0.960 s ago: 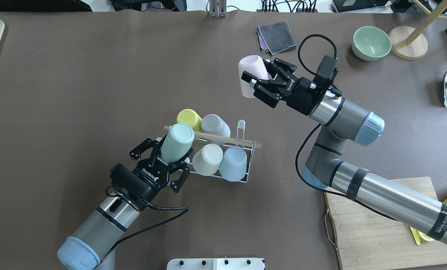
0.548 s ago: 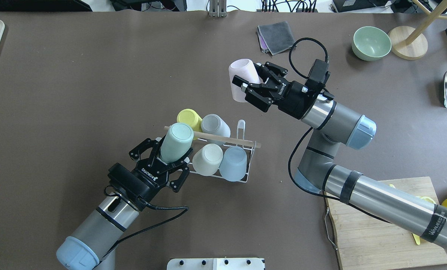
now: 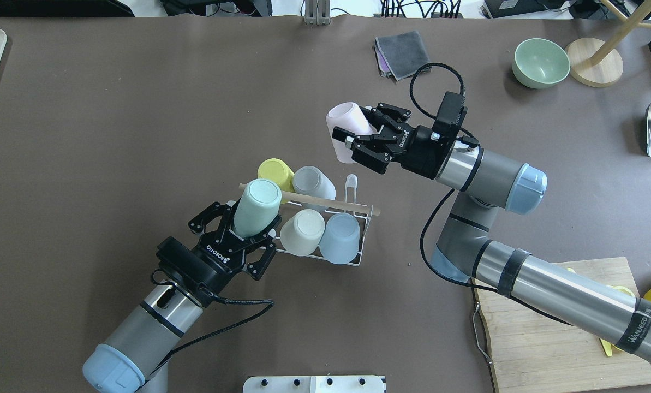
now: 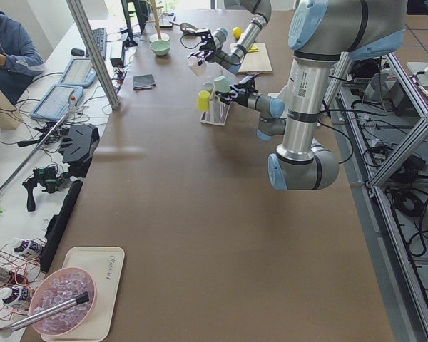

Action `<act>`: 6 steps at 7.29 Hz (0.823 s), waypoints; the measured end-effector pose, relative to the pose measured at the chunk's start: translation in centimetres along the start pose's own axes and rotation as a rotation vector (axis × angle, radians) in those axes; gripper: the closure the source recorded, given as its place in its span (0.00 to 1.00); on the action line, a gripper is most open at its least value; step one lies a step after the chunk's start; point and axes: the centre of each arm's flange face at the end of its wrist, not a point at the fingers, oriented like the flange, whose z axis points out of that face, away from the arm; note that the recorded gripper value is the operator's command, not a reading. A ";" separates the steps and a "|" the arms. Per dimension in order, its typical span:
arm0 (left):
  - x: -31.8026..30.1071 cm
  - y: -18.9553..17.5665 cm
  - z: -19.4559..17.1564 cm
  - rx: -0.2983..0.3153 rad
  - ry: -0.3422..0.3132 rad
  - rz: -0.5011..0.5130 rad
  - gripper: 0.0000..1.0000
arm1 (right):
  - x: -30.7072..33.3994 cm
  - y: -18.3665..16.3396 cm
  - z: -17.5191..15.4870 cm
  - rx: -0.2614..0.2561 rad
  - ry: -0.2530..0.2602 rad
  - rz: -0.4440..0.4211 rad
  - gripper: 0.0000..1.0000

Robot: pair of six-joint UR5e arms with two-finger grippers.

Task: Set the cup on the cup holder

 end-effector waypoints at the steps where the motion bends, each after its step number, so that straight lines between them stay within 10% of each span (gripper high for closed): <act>1: 0.0 0.1 0.0 -0.003 0.002 -0.004 0.17 | -0.2 0.2 0.2 -0.033 -0.008 0.001 1.00; 6: 0.1 0.3 0.0 -0.005 0.002 -0.011 0.02 | -2.3 0.2 -1.5 -0.111 -0.137 -0.002 1.00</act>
